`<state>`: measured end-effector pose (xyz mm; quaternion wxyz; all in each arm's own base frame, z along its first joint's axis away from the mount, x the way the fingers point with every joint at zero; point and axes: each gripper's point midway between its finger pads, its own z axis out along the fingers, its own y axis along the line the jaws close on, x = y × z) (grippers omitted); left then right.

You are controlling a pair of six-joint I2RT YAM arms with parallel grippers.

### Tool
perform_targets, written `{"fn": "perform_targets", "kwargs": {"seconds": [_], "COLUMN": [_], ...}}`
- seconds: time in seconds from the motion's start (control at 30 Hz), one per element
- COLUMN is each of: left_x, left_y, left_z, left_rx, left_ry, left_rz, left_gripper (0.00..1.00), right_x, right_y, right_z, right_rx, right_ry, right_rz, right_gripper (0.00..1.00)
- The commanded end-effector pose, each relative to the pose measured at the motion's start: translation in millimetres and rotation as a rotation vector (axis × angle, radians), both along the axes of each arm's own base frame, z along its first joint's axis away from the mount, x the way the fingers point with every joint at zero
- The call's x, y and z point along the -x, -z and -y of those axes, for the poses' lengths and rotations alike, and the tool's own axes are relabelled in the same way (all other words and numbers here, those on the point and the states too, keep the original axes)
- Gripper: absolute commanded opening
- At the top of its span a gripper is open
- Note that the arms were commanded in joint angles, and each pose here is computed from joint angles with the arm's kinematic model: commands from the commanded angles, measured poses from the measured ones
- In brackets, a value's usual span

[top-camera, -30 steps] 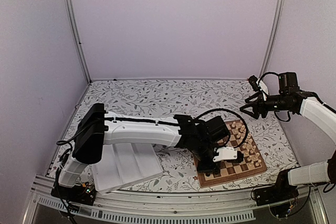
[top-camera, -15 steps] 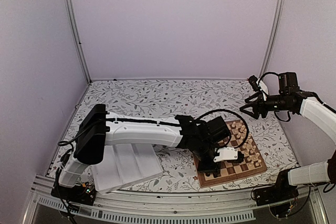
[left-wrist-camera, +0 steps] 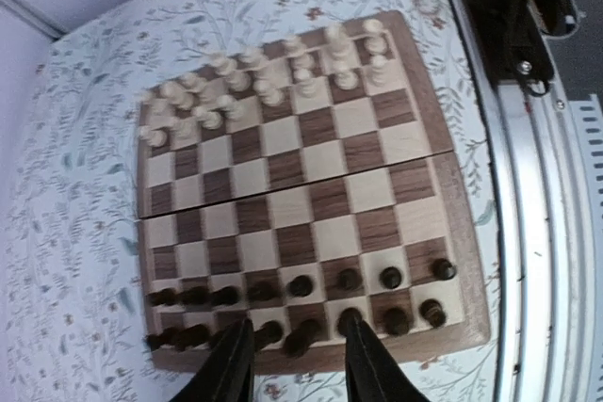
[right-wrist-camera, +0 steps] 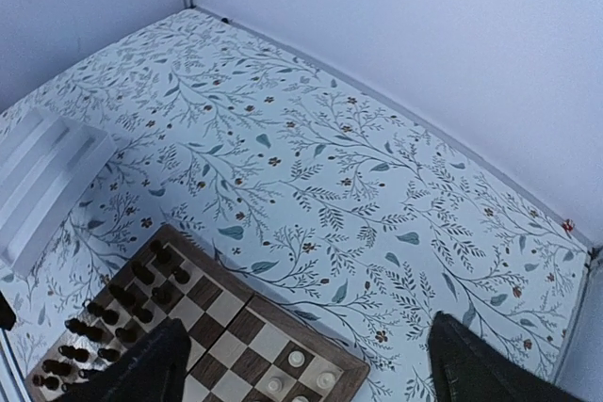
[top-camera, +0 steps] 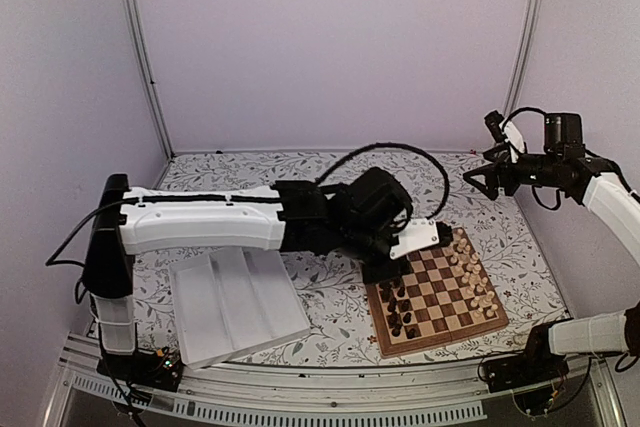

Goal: Set up the chess pieces on the board
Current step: Reset both arms

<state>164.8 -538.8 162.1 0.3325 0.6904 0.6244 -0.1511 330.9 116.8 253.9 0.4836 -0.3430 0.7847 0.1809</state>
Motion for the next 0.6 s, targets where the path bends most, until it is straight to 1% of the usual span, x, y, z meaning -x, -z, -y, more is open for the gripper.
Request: {"fn": "perform_targets", "kwargs": {"seconds": [0.0, 0.03, 0.1, 0.13, 0.17, 0.2, 0.23, 0.3, 0.37, 0.4, 0.5, 0.57], "left_x": [-101.3, -118.5, -145.8, -163.2, -173.1, -179.9, -186.2, -194.3, -199.6, -204.6, -216.8, -223.7], "left_y": [-71.8, -77.1, -84.9, -90.9, -93.1, -96.1, -101.4, -115.1, -133.0, -145.7, -150.3, -136.3], "left_z": [-61.7, -81.3, -120.8, -145.4, -166.1, -186.7, -206.1, -243.1, -278.1, -294.1, -339.3, -359.4], "left_rx": [0.159, 0.173, 0.204, 0.240, 0.273, 0.310, 0.351, 0.425, 0.492, 0.554, 0.660, 0.676], "left_ry": [-0.397, -0.474, -0.604, -0.677, -0.732, -0.776, -0.820, -0.906, -0.998, -1.051, -1.195, -1.261], "left_rz": [0.196, 0.225, 0.254, 0.257, 0.245, 0.230, 0.227, 0.265, 0.325, 0.350, 0.326, 0.287], "left_gripper": [0.50, 0.57, 0.66, 0.70, 0.72, 0.77, 0.83, 0.97, 0.99, 0.99, 0.99, 0.99], "right_x": [-31.7, -35.6, -44.8, -49.0, -52.0, -54.8, -56.3, -51.4, -45.3, -44.8, -47.6, -48.3], "right_y": [-34.4, -33.1, -33.0, -36.1, -39.4, -42.3, -45.1, -51.6, -58.4, -58.3, -50.2, -46.2], "right_z": [26.4, 27.6, 35.8, 41.2, 45.4, 50.6, 55.8, 59.8, 59.4, 59.0, 58.3, 58.2], "right_rx": [-0.024, -0.026, -0.019, -0.026, -0.028, -0.032, -0.036, -0.058, -0.079, -0.083, -0.091, -0.096], "right_ry": [0.225, 0.237, 0.293, 0.334, 0.364, 0.402, 0.436, 0.463, 0.462, 0.461, 0.458, 0.459], "right_rz": [0.057, 0.055, 0.073, 0.081, 0.093, 0.105, 0.121, 0.165, 0.204, 0.202, 0.193, 0.184], "right_gripper": [0.99, 0.99, 0.99, 0.99, 0.99, 0.99, 0.99, 0.99, 0.99, 0.99, 0.99, 0.99]}}
